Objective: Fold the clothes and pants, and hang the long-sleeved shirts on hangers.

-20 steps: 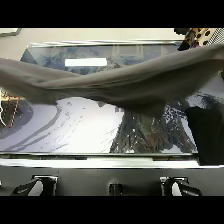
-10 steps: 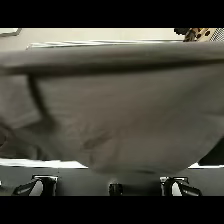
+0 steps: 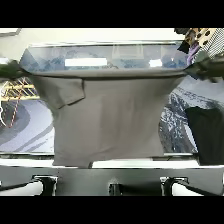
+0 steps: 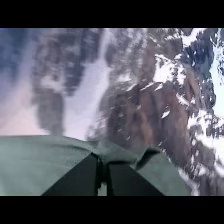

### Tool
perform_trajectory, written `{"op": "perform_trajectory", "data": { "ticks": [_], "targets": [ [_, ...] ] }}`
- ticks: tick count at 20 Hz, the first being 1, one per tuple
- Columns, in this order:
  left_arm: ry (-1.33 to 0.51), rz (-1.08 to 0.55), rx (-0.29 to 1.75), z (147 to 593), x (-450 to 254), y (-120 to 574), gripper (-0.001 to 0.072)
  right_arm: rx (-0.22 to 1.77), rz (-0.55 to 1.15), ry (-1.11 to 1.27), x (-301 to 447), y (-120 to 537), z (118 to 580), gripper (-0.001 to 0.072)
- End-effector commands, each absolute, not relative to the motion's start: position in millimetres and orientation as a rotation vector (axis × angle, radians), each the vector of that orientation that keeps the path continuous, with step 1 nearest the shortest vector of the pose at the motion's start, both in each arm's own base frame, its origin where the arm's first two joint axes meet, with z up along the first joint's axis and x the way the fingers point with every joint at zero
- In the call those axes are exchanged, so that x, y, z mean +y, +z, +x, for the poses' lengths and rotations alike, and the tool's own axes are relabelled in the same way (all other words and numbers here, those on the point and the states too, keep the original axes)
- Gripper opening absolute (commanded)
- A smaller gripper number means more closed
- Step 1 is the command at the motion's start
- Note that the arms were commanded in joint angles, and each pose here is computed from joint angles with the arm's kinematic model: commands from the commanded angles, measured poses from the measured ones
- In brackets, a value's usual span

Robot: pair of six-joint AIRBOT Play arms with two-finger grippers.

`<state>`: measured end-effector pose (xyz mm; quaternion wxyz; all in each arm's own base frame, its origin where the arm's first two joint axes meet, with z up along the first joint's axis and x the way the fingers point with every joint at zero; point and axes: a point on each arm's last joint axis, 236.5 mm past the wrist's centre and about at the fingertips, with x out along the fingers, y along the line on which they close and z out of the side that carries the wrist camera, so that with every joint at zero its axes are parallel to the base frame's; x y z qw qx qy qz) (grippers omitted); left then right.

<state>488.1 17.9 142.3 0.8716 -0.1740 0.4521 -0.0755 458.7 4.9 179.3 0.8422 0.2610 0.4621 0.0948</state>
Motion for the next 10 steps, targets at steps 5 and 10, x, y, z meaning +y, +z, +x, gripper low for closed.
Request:
{"op": "perform_trajectory", "data": {
  "ticks": [5, 10],
  "targets": [
    [-0.19, -0.376, 1.042, 592.3, -3.2, -31.0, 0.0014, 0.99, 0.54, 0.123, 20.7, 13.3, 576.3, 0.0028],
    [-0.21, -0.371, 1.082, 585.8, -5.8, -31.7, 0.0014, 1.001, 0.537, 0.114, 18.9, 8.4, 575.4, 0.0028]
  ]
}}
